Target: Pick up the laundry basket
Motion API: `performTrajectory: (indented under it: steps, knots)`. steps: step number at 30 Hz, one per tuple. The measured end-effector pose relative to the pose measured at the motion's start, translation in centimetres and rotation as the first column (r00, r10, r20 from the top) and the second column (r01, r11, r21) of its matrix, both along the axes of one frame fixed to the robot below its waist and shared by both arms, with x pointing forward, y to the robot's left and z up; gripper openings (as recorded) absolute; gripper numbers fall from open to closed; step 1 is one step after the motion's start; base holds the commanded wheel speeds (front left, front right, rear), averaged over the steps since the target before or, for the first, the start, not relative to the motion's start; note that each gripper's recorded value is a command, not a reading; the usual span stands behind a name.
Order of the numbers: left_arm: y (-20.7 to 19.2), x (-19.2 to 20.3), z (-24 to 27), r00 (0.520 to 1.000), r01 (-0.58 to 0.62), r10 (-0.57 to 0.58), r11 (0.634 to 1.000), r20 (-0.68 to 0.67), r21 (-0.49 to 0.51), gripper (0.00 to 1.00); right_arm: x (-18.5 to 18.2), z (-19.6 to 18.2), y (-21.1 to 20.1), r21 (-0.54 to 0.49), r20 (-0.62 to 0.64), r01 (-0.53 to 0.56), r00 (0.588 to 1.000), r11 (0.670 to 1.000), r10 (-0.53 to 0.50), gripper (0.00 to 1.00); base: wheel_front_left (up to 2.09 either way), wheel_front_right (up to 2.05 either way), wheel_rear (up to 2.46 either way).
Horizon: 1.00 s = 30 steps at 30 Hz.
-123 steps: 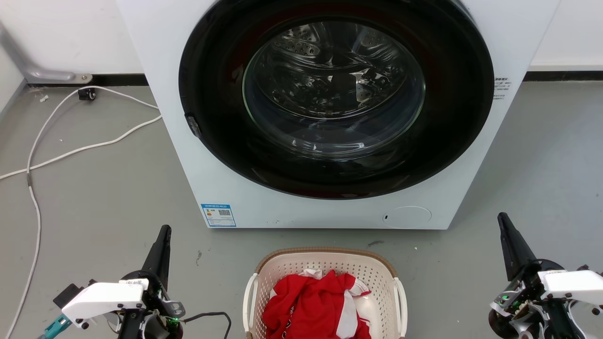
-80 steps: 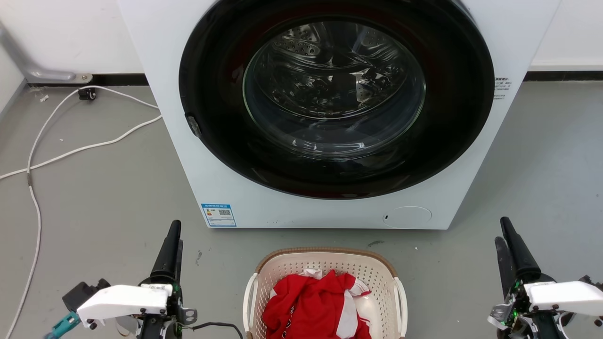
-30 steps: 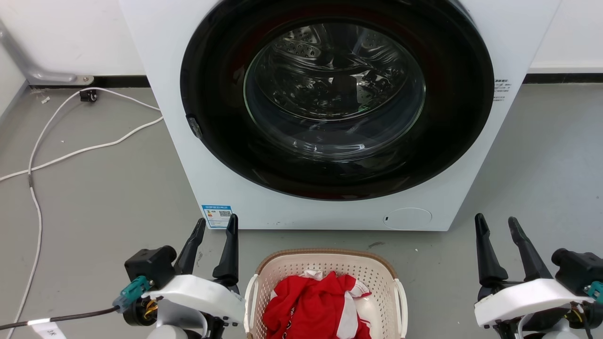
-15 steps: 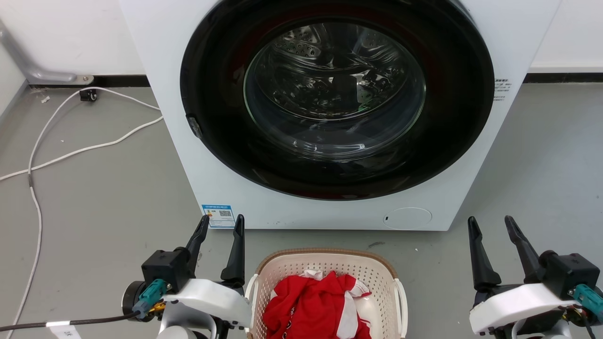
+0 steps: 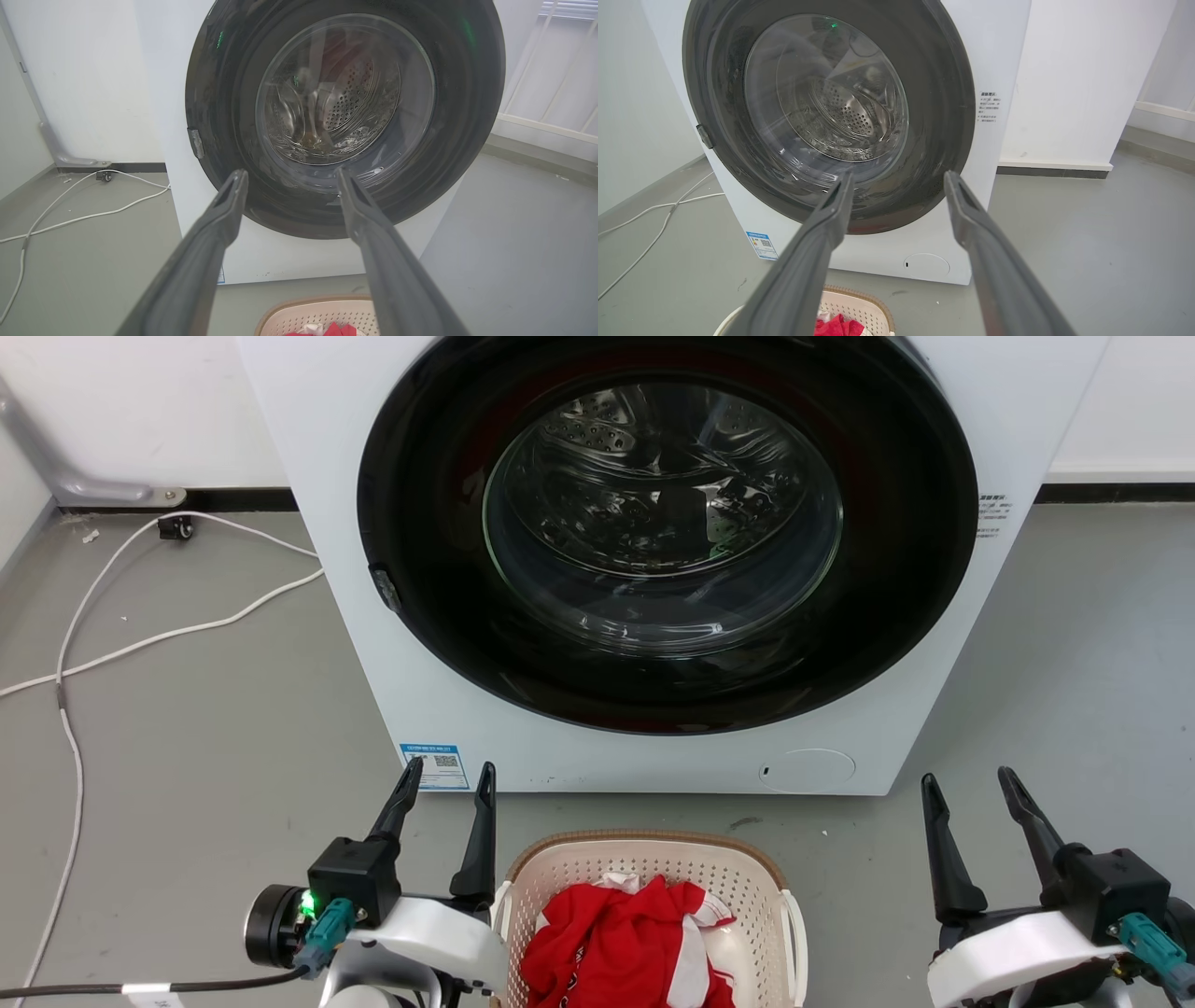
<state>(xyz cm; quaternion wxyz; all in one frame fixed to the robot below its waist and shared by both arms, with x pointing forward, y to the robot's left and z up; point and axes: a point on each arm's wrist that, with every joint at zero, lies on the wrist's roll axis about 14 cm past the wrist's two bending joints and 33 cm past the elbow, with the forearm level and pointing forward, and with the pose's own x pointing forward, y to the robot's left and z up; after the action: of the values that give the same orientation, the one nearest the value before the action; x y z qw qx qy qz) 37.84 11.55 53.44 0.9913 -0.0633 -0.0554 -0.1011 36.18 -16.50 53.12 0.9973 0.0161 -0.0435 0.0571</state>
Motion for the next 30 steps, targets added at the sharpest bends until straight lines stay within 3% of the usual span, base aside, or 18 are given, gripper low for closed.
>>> performTrajectory:
  steps: [30]
  knots:
    - [-1.01,-0.57,-0.30,0.998,0.028,-0.033,0.995,0.050,0.096,1.00,-0.23,0.18,0.22,-0.117,0.040,-0.004,0.999,0.993,0.009,1.00,0.00,0.00,0.00]
